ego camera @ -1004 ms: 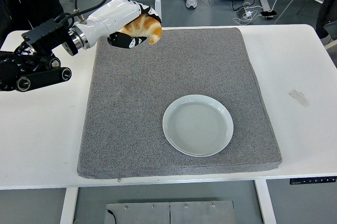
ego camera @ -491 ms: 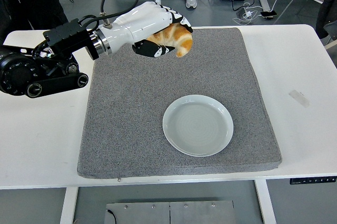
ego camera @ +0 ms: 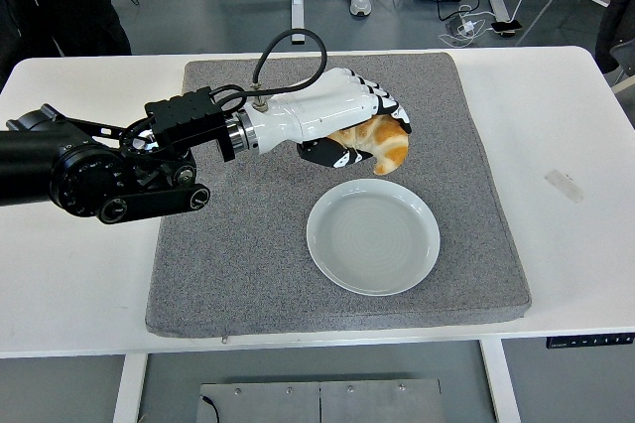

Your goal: Place the bread on the plate

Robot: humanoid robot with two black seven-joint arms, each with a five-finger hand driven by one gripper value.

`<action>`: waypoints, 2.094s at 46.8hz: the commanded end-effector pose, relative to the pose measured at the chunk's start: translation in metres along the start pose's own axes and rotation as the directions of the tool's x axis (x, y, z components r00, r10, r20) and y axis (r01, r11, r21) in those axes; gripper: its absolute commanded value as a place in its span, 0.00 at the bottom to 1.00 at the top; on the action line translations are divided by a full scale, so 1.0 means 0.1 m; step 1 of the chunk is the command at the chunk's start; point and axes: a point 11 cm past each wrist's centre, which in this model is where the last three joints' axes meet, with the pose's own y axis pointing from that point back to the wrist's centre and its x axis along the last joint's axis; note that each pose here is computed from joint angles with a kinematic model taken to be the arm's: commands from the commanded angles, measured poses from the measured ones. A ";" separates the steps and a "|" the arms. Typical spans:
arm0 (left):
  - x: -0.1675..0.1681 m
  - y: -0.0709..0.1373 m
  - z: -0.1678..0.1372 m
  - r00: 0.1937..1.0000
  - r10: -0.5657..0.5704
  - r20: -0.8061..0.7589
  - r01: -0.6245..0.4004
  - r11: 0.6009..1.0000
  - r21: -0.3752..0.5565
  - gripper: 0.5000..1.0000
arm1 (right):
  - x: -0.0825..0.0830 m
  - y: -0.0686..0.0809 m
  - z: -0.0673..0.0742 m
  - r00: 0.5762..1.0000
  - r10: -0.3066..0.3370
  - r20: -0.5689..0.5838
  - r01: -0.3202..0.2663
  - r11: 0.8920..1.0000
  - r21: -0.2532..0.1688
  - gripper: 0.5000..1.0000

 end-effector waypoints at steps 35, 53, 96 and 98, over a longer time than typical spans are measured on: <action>-0.86 -0.01 0.18 0.991 -0.127 -0.037 0.126 0.992 -0.026 0.00 | 0.00 0.00 0.00 1.000 0.002 0.000 -0.002 1.000 0.000 1.00; -1.08 0.09 0.20 0.985 -0.171 -0.028 0.170 0.985 -0.037 0.00 | 0.00 0.00 0.00 1.000 0.002 0.000 -0.002 1.000 0.000 1.00; -1.12 0.12 0.19 0.984 -0.174 -0.034 0.173 0.984 -0.033 0.77 | 0.00 0.00 0.00 1.000 0.000 0.000 0.000 1.000 0.000 1.00; -1.12 0.13 0.18 0.984 -0.176 -0.033 0.175 0.984 -0.034 0.80 | 0.00 0.00 0.00 1.000 0.000 0.000 0.000 1.000 0.000 1.00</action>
